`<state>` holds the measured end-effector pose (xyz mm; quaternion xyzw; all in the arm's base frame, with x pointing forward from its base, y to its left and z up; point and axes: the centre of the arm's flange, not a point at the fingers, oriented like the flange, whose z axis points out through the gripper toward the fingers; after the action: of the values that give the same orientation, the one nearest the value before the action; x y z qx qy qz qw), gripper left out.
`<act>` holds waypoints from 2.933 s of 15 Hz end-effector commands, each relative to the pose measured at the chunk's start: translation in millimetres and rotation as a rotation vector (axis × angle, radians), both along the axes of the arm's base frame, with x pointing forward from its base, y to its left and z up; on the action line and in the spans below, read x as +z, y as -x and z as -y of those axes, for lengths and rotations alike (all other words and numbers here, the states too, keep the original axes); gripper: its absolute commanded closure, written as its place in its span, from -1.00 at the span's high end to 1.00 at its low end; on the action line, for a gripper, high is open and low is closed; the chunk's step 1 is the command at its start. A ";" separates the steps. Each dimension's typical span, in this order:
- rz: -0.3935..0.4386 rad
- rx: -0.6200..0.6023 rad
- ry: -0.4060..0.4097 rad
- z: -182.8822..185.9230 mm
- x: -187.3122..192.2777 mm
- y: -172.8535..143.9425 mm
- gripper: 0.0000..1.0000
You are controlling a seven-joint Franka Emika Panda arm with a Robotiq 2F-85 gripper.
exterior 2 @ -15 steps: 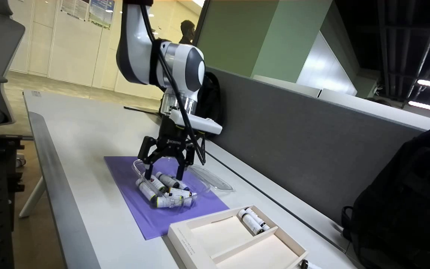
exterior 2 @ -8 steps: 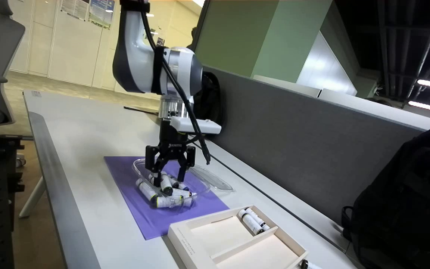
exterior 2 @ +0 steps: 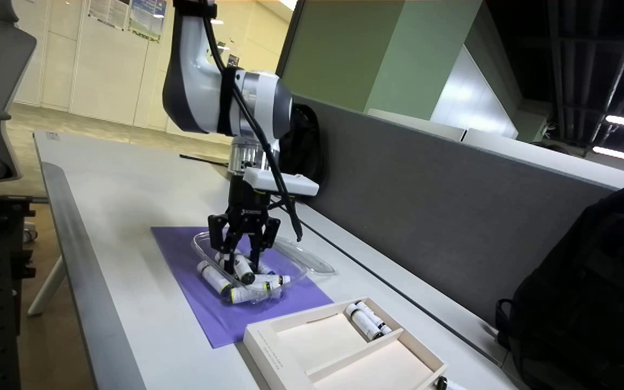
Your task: Put five bottles on the tray
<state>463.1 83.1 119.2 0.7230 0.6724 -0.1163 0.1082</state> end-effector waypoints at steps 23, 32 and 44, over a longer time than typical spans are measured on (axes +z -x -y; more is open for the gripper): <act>0.150 -0.373 0.143 111.1 118.8 26.2 -0.49; 0.256 -0.449 0.186 228.8 135.1 17.0 -0.49; 0.244 -0.482 0.168 246.0 138.5 12.0 0.01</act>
<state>451.1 -162.9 257.7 0.8592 0.4511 -0.1059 0.2170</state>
